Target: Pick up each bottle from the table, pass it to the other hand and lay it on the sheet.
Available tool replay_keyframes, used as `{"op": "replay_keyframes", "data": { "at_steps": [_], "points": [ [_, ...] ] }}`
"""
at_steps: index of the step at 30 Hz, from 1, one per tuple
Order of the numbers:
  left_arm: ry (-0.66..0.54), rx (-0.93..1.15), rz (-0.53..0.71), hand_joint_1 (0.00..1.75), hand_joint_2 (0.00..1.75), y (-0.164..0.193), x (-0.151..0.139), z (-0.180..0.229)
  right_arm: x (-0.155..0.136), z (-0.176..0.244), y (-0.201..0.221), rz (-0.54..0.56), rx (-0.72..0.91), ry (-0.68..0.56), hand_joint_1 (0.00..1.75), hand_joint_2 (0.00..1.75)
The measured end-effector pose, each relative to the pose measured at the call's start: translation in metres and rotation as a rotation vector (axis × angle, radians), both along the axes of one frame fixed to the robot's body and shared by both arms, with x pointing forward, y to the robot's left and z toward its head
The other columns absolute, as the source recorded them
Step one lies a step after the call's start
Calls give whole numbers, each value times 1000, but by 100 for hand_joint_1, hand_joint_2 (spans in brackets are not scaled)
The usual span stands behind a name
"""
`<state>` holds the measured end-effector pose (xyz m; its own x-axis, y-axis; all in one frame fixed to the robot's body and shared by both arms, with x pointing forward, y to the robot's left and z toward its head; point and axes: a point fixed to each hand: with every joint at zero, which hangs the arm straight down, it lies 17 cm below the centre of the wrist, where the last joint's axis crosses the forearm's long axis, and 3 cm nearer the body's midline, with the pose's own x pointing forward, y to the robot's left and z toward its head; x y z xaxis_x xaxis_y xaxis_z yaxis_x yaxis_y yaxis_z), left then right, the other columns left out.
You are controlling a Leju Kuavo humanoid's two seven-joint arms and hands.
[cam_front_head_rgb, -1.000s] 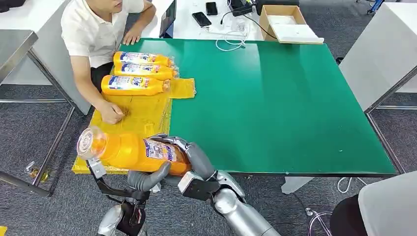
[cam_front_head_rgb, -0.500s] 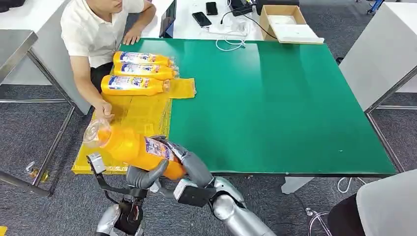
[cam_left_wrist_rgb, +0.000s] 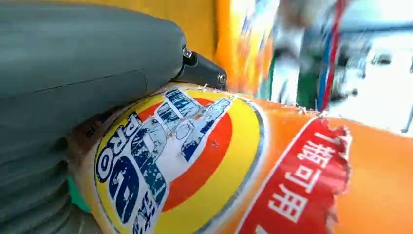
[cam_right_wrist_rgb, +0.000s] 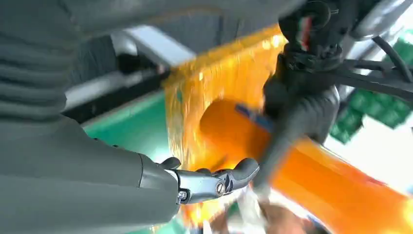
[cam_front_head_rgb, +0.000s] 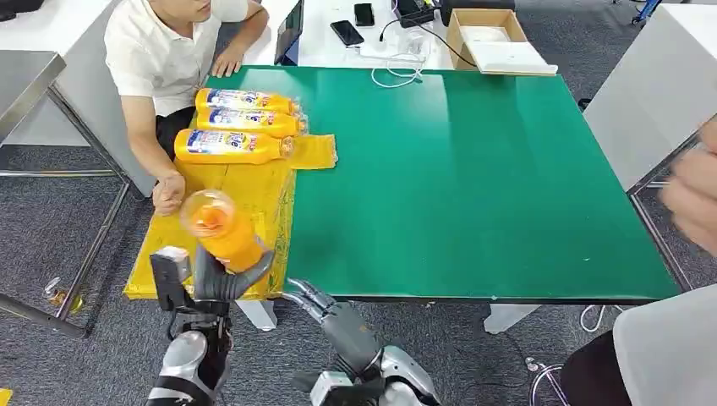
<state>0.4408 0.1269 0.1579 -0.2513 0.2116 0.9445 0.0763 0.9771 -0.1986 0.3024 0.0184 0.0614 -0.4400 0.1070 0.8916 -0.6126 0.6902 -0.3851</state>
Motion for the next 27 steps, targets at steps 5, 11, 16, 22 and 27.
{"op": "replay_keyframes", "data": {
  "at_steps": [5,11,16,22,27],
  "points": [
    [-159,466,304,175,175,36,25,25,-1,19,-5,2,41,-39,0,0],
    [-286,904,394,175,175,30,52,34,1,29,-4,20,70,-58,0,0],
    [-225,1100,342,175,175,32,84,2,8,41,-2,28,109,-61,0,0],
    [1,1162,188,175,175,40,109,-52,10,46,1,33,129,-57,0,0],
    [103,1196,138,175,175,47,114,-76,10,47,0,30,135,-54,0,0]
  ]
}}
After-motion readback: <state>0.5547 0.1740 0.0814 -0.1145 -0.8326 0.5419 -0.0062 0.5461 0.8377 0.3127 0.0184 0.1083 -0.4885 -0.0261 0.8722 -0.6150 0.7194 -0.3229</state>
